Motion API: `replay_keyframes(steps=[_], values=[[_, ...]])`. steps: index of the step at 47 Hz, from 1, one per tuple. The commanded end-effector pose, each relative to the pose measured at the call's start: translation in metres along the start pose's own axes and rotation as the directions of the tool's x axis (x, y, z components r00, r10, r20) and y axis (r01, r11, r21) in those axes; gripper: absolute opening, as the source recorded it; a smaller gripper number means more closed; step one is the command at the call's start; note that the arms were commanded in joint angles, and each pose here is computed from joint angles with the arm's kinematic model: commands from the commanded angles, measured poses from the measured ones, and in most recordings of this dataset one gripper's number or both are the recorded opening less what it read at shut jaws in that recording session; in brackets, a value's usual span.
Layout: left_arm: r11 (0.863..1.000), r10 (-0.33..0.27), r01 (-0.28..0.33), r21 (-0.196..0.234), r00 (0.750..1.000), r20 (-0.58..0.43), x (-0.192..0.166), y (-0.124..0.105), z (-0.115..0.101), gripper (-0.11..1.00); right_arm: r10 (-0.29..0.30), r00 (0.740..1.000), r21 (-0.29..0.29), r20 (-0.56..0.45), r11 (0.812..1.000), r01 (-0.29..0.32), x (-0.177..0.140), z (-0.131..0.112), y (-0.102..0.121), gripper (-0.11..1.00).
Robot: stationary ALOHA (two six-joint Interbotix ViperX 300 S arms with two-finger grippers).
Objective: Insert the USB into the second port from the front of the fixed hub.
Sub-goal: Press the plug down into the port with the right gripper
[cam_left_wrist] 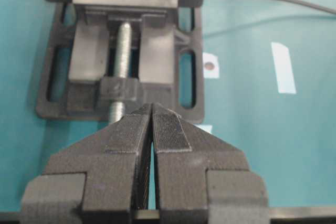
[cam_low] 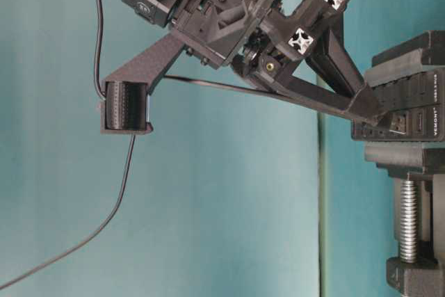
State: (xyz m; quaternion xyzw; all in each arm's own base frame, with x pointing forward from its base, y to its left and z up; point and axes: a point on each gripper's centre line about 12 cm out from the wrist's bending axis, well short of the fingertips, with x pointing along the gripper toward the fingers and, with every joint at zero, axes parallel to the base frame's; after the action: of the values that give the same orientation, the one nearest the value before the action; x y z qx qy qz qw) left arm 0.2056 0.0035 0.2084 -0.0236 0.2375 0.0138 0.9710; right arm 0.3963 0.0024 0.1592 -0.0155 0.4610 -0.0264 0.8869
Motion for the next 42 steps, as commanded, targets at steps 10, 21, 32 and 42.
replay_keyframes(steps=[10,21,32,42], values=[[1.0,0.001,-0.001,0.001,1.0,0.02,-0.0015,0.0001,0.0049,0.0,-0.006,1.0,-0.046,0.006,0.999,0.007,-0.012,0.0125,0.0011,0.04],[1.0,0.001,-0.001,0.001,1.0,0.02,-0.0017,0.0002,0.004,0.0,-0.009,1.0,-0.071,0.0,0.997,0.009,-0.0117,0.0144,0.0009,0.04],[1.0,0.001,-0.001,0.001,1.0,0.02,-0.0015,0.0001,0.0044,0.0,-0.003,1.0,-0.07,0.012,0.998,0.004,-0.0064,0.0151,0.002,0.04],[1.0,0.001,0.0,-0.001,1.0,0.022,-0.0018,0.0001,0.0046,0.0,-0.001,1.0,-0.067,0.012,0.998,0.002,-0.0033,0.0147,0.0025,0.04]])
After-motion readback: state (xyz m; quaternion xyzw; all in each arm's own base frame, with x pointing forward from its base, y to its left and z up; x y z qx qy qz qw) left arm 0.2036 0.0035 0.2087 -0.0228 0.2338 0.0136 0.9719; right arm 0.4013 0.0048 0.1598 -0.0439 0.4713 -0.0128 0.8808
